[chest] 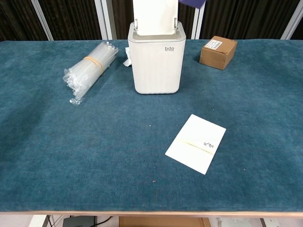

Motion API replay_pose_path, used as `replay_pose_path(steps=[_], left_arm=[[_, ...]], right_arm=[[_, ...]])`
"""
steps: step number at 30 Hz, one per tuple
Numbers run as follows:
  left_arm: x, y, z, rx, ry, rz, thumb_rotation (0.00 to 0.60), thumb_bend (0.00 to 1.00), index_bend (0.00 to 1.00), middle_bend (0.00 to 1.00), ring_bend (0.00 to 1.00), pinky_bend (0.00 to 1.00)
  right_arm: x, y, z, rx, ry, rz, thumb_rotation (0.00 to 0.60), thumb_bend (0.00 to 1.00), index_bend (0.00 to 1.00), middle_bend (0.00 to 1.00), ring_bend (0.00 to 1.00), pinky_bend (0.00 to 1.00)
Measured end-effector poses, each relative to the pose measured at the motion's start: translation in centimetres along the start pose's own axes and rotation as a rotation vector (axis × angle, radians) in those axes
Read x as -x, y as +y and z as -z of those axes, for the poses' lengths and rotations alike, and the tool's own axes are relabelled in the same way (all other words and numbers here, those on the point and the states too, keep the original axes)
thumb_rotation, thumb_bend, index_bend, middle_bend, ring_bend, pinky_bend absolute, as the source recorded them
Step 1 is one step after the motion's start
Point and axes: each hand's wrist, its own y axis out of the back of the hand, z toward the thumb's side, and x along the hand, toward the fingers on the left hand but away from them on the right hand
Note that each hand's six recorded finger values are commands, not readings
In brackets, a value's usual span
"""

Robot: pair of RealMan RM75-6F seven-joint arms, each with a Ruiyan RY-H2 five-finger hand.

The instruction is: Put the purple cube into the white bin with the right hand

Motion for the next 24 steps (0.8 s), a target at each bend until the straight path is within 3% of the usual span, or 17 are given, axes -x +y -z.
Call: replay_pose_path(steps=[5,7,10,12,18,24], left_arm=[[0.0,0.0,0.0,0.006,-0.004,0.003,0.600,0.07,0.20,0.14,0.00,0.00],[0.0,0.0,0.0,0.008,-0.006,0.004,0.600,0.07,0.20,0.14,0.00,0.00],[0.0,0.1,0.0,0.013,-0.009,0.005,0.600,0.07,0.20,0.14,0.00,0.00],[0.1,0.1,0.0,0.014,-0.010,0.007,0.600,0.07,0.20,0.14,0.00,0.00],[0.1,0.1,0.0,0.014,-0.011,0.008,0.600,0.07,0.20,0.14,0.00,0.00],[0.0,0.1,0.0,0.010,-0.008,0.007,0.600,0.07,0.20,0.14,0.00,0.00]], right_arm=[[3.3,-1.6,-1.9,-0.029,0.003,-0.057,0.600,0.31,0.38,0.42,0.41,0.48],[4.1,-2.5,-2.6,-0.039,0.004,-0.082,0.600,0.22,0.27,0.33,0.32,0.46],[4.4,-3.9,-3.1,-0.056,0.004,-0.136,0.600,0.03,0.06,0.09,0.18,0.41],[4.4,-4.7,-3.1,-0.063,-0.002,-0.180,0.600,0.00,0.01,0.03,0.15,0.40],[4.4,-5.8,-2.5,-0.065,-0.045,-0.256,0.600,0.00,0.00,0.02,0.14,0.40],[3.8,-4.2,-1.8,-0.061,-0.081,-0.229,0.600,0.00,0.00,0.09,0.18,0.40]])
